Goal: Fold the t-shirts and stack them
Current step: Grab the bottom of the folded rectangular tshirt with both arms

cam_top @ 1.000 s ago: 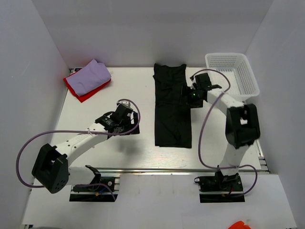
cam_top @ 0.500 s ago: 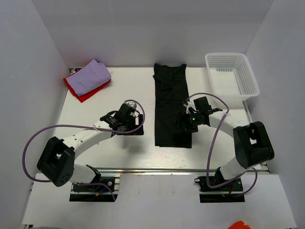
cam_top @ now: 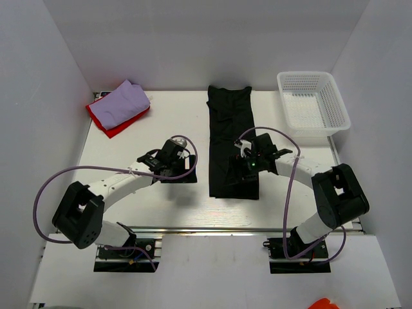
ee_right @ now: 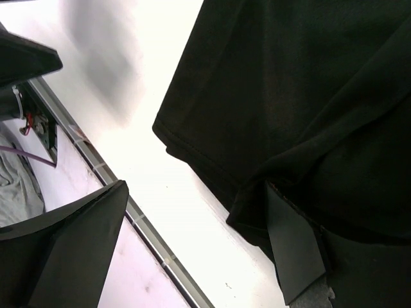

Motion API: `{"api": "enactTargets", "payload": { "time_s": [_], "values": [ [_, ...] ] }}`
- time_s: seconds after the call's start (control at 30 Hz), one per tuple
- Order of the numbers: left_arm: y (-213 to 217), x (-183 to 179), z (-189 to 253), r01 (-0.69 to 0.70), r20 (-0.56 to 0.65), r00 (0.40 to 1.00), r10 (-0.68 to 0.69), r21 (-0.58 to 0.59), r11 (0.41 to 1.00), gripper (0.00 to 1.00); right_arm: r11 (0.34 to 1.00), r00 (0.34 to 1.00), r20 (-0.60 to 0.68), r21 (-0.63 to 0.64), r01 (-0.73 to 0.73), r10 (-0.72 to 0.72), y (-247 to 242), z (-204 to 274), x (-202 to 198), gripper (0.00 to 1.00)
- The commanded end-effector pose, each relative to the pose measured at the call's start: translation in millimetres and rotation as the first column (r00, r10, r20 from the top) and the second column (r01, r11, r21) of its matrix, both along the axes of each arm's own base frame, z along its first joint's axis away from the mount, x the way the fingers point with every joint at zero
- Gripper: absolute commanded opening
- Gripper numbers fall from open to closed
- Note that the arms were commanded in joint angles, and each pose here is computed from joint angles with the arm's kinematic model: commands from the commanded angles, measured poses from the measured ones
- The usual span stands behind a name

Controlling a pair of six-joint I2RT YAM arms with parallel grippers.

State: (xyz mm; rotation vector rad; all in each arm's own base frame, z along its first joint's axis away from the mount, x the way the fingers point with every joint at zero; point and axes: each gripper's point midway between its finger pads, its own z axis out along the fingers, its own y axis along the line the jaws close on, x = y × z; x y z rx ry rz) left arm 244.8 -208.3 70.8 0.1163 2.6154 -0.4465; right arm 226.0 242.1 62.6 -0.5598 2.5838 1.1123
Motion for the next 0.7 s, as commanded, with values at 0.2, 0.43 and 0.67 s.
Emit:
{"api": "enactTargets", "payload": {
  "time_s": [0.2,0.43,0.67],
  "values": [
    [-3,0,-1,-0.001,-0.009,1.0,0.001,-0.025,1.0,1.0,0.998,0.997,-0.051,0.022,-0.058,0.059,10,-19,-28,0.9],
    [-4,-2,-3,0.005,-0.014,1.0,-0.005,-0.032,0.999,1.0,0.999,0.999,-0.028,-0.021,-0.043,0.042,8,-18,-22,0.9],
    [-45,-3,7,0.173,0.022,0.985,-0.172,-0.148,0.974,1.0,0.979,0.971,0.17,-0.094,0.183,-0.165,-14,26,20,0.9]
  ]
}}
